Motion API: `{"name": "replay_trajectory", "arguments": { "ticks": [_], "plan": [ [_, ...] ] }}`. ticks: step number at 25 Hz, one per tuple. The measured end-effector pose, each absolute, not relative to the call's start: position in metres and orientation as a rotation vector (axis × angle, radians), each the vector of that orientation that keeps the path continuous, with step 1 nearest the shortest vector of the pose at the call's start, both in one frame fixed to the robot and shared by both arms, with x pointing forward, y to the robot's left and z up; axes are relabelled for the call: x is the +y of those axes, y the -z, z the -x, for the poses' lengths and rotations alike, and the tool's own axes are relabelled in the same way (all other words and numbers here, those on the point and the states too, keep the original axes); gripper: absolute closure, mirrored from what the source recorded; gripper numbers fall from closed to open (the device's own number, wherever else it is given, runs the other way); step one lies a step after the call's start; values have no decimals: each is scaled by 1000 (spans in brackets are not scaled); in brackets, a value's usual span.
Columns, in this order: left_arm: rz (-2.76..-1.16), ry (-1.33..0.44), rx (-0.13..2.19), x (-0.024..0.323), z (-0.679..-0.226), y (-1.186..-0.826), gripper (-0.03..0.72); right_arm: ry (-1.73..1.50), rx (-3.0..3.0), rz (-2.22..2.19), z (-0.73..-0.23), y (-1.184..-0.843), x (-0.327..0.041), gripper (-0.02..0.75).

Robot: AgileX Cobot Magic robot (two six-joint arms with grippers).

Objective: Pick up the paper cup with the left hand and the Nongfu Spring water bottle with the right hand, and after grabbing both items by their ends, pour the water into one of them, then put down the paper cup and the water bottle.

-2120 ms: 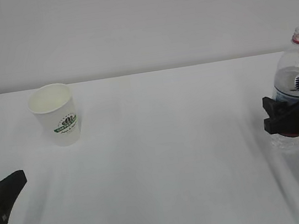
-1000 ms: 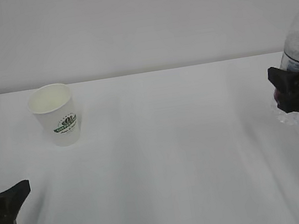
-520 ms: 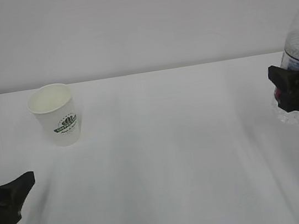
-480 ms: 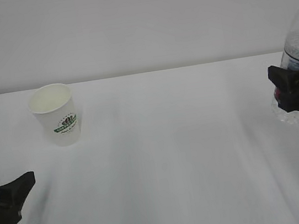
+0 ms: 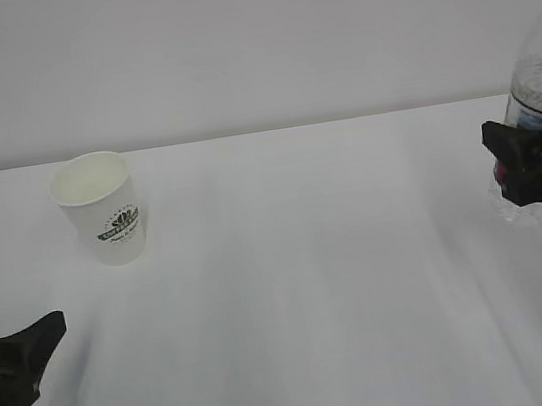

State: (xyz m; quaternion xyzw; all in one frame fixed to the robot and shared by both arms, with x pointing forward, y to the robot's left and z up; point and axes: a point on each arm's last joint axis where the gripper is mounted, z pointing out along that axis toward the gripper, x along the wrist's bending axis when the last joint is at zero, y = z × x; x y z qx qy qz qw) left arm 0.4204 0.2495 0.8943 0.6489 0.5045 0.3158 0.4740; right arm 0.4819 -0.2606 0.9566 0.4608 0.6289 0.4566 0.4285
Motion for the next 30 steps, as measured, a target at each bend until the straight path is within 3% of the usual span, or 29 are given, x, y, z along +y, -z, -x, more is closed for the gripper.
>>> {"name": "replay_trajectory", "arguments": {
  "ticks": [5,30],
  "plan": [
    [-1564,-790,1209,246,-433,-898,3,-1140,1570,-1150,-482,-957,-261,223],
    [-1561,-737,1208,226,-502,-867,-3,-1140,1570,-1150,-482,-957,-261,223]
  ]
}}
